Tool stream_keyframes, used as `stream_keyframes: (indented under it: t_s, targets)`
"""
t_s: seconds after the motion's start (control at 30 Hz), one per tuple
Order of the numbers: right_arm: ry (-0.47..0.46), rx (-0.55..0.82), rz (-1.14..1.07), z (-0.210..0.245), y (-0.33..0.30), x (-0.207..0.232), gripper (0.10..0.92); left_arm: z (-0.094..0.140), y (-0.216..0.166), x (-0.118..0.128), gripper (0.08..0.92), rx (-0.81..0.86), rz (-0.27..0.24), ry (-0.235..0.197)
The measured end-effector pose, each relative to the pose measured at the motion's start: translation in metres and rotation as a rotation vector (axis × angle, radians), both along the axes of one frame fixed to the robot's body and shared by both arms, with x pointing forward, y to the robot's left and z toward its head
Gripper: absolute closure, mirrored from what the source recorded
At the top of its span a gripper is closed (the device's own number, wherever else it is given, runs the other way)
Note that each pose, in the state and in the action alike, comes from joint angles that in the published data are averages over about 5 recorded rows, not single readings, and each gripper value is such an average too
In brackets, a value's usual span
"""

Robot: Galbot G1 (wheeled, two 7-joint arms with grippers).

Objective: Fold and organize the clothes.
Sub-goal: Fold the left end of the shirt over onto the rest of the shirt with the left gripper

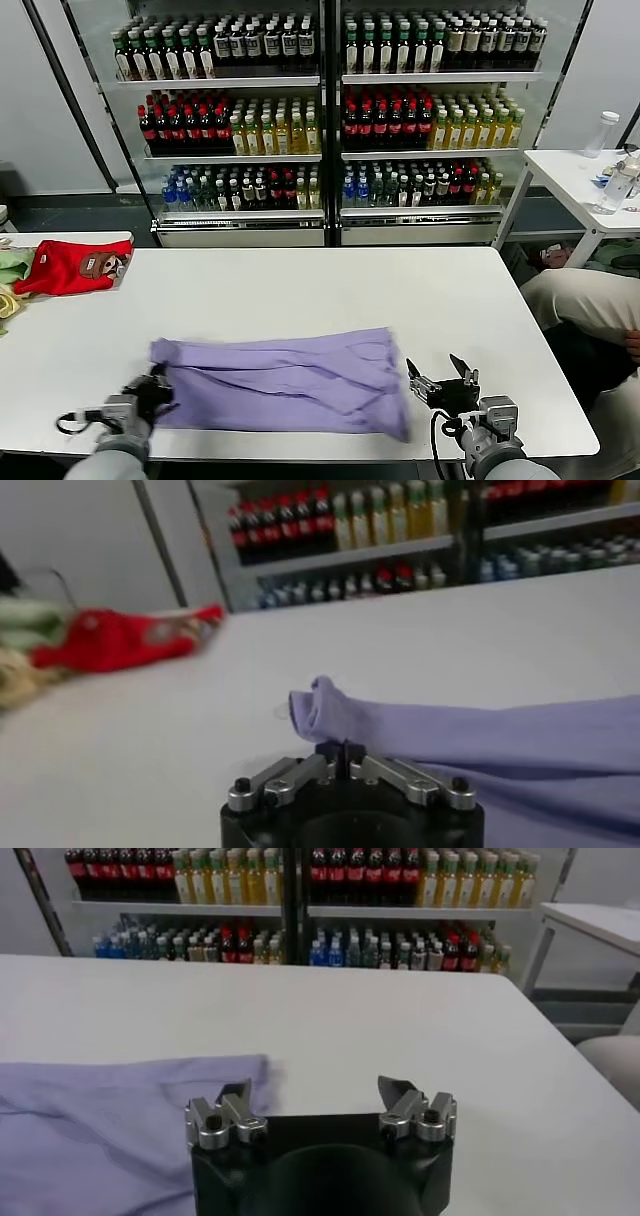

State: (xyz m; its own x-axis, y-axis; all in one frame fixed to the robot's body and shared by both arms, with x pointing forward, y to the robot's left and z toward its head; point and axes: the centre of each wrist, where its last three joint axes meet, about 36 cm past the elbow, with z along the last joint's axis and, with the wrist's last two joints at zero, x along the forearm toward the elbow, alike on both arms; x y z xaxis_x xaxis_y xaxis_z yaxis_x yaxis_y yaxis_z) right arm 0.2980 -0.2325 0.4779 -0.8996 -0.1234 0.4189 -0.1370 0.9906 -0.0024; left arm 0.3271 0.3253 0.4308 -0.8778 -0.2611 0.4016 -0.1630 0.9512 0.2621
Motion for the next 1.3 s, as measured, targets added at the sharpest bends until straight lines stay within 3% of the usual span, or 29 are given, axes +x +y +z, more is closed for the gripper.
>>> stream_keyframes:
  t_s: [0.2, 0.33, 0.5, 0.83, 1.1, 1.3]
  targets:
    - [-0.013, -0.005, 0.006, 0.002, 0.001, 0.002, 0.2, 0.025, 0.042, 0.002, 0.891, 0.121, 0.085, -0.056]
    - [-0.014, -0.006, 0.008, 0.002, 0.003, 0.001, 0.2, 0.042, 0.041, -0.001, 0.891, 0.095, 0.076, -0.084]
    - [-0.012, -0.011, 0.006, 0.001, 0.003, 0.0, 0.2, 0.058, 0.008, -0.007, 0.891, -0.07, -0.021, -0.117]
    - [-0.011, -0.011, 0.001, 0.0, 0.005, -0.002, 0.2, 0.053, -0.073, -0.005, 0.891, -0.37, -0.247, -0.102]
    - [-0.01, -0.014, -0.006, -0.001, 0.004, -0.003, 0.2, 0.041, -0.121, 0.011, 0.888, -0.471, -0.351, -0.081]
    - [-0.01, -0.014, -0.006, -0.001, 0.005, -0.003, 0.2, 0.031, -0.152, 0.019, 0.766, -0.474, -0.405, -0.069]
